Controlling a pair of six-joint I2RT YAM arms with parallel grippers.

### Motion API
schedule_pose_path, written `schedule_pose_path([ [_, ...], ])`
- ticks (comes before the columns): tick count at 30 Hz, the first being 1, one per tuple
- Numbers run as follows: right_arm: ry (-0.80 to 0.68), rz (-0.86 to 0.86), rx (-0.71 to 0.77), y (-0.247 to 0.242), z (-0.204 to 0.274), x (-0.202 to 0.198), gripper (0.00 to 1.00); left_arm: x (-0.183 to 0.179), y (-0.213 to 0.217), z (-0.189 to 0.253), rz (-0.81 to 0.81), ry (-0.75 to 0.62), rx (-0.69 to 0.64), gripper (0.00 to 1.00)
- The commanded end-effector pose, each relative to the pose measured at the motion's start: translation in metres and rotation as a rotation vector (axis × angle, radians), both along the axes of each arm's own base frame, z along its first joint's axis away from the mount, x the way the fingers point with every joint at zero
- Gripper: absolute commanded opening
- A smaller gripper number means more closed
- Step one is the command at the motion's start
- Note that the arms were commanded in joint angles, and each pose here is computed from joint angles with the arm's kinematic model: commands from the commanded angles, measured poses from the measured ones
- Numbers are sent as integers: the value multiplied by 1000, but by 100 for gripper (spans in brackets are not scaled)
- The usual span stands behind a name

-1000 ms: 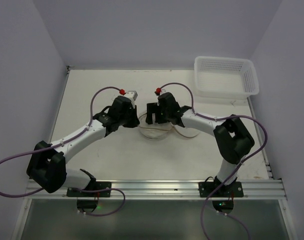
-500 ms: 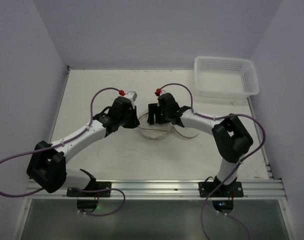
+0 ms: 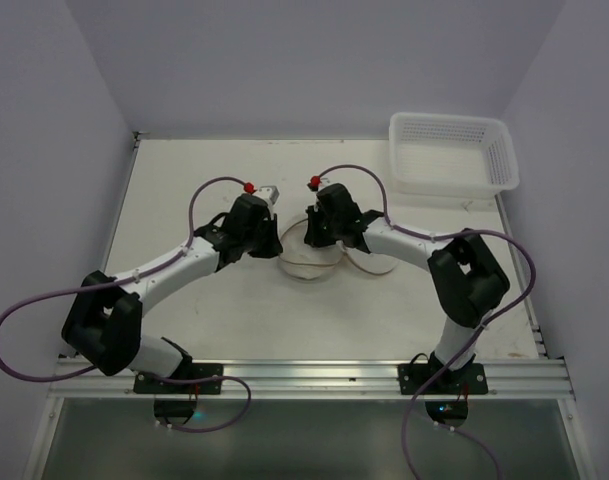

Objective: Unzip the laundry bag and remove the bra

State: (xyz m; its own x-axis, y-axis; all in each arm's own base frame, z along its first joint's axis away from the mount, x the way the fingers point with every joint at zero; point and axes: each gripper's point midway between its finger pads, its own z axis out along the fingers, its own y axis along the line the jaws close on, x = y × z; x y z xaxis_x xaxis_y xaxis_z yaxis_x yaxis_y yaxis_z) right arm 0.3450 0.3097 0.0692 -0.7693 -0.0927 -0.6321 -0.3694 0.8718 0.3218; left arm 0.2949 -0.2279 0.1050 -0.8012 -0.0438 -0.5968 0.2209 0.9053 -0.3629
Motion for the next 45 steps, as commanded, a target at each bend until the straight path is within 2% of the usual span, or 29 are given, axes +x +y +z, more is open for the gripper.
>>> schedule_pose_path([
  [1, -49, 103, 74, 8, 55, -17, 0, 12, -5, 9, 21, -22, -39, 0],
  [5, -110, 283, 169, 18, 105, -41, 0, 17, -4, 7, 30, -8, -24, 0],
  [9, -150, 392, 232, 18, 138, -62, 0, 20, -4, 5, 33, 8, -10, 0],
  [11, -177, 381, 242, 12, 148, -61, 0, 22, -3, 5, 38, 11, -9, 0],
  [14, -231, 275, 270, -6, 165, -46, 0, 20, -3, 9, 36, 4, -15, 0],
  [15, -266, 262, 313, -10, 179, -42, 0, 19, -1, 10, 38, 4, -17, 0],
  [16, -240, 223, 356, -19, 176, -37, 0, 18, 0, 9, 40, 7, -15, 0],
  [19, -209, 291, 523, -21, 192, -41, 0, 18, 6, 13, 51, 9, -17, 0],
  [22, -169, 364, 591, -14, 193, -53, 0, 21, 10, 24, 67, -17, -31, 0],
  [23, -197, 384, 622, -10, 201, -53, 0, 21, 10, 28, 62, -25, -36, 0],
  [25, -179, 369, 656, -9, 201, -53, 0, 20, 7, 37, 50, -44, -57, 0],
  [31, -181, 380, 664, 9, 205, -42, 0, 20, -27, 70, -40, -84, -239, 0],
  [35, -208, 341, 567, 23, 196, -27, 0, 21, -46, 86, -94, -96, -307, 0],
  [36, -218, 266, 508, 19, 188, -16, 0, 22, -49, 93, -102, -108, -325, 0],
  [38, -239, 247, 471, 21, 186, -12, 0, 20, -53, 98, -117, -120, -336, 0],
  [40, -243, 241, 502, 21, 194, -15, 0, 18, -51, 95, -112, -120, -324, 0],
  [45, -350, 153, 502, 3, 235, -6, 0, 11, -28, 55, -44, -78, -233, 0],
])
